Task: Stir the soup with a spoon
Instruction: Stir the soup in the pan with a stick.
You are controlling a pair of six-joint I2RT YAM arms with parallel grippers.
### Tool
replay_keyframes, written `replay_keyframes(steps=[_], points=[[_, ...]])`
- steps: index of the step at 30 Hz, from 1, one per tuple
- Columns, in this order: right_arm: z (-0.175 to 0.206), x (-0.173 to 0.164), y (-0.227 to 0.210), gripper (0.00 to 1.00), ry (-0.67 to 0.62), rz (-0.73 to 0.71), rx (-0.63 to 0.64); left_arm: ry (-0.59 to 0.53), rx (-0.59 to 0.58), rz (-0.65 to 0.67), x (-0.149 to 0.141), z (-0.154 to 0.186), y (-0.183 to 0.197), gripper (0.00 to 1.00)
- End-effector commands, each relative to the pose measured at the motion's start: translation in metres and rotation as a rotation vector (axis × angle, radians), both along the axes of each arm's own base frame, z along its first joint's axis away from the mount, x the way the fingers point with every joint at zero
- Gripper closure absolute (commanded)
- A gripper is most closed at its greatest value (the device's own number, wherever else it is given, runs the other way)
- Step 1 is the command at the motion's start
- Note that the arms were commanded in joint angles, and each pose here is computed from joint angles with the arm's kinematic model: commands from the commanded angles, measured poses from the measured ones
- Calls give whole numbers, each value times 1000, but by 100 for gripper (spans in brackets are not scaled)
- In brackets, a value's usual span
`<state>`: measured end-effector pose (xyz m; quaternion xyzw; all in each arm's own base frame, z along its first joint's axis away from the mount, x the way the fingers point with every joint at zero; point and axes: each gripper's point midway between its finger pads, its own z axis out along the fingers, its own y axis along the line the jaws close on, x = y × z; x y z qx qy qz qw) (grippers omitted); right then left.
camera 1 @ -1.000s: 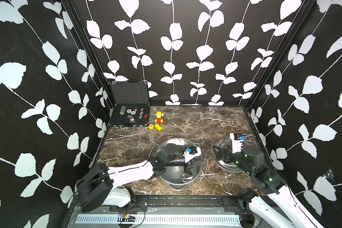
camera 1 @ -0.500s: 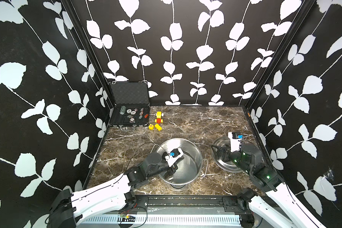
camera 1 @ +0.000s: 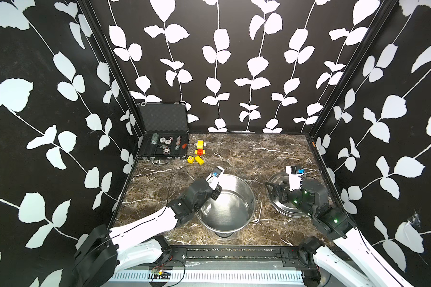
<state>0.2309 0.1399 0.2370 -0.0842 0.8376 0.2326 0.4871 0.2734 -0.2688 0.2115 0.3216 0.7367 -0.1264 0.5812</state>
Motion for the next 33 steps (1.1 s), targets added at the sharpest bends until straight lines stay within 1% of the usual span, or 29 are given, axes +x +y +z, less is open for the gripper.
replay_keyframes(steps=[1, 4, 7, 10, 14, 16, 18, 21, 23, 26, 29, 31, 33], points=[[11, -1, -4, 1, -33, -21, 21, -83, -53, -97, 6, 34, -29, 100], [10, -3, -6, 1, -33, -28, 20, -83, -75, -238, 1, 39, -61, 100], [10, -4, -8, 1, -34, -33, 19, -66, -101, -420, -13, 39, -93, 100], [11, -5, -9, 1, -38, -34, 17, -45, -152, -567, -27, 44, -118, 100], [11, -6, -10, 1, -38, -36, 13, -47, -209, -743, -56, 54, -137, 100], [10, -6, -11, 1, -36, -37, 11, -54, -212, -828, -75, 57, -143, 100], [9, -6, -11, 1, -34, -38, 11, -54, -202, -886, -91, 57, -145, 100], [9, -5, -10, 1, -35, -37, 14, -37, -185, -932, -110, 52, -143, 100], [8, -5, -9, 1, -34, -33, 15, -18, -180, -987, -128, 47, -139, 100], [9, -4, -7, 1, -35, -28, 15, 20, -152, -1024, -150, 34, -129, 100], [10, -3, -6, 1, -35, -23, 18, 51, -142, -1009, -160, 26, -116, 100], [11, -2, -5, 1, -37, -19, 20, 68, -130, -959, -159, 17, -106, 100], [12, -2, -3, 1, -37, -13, 19, 73, -127, -920, -160, 16, -93, 100]])
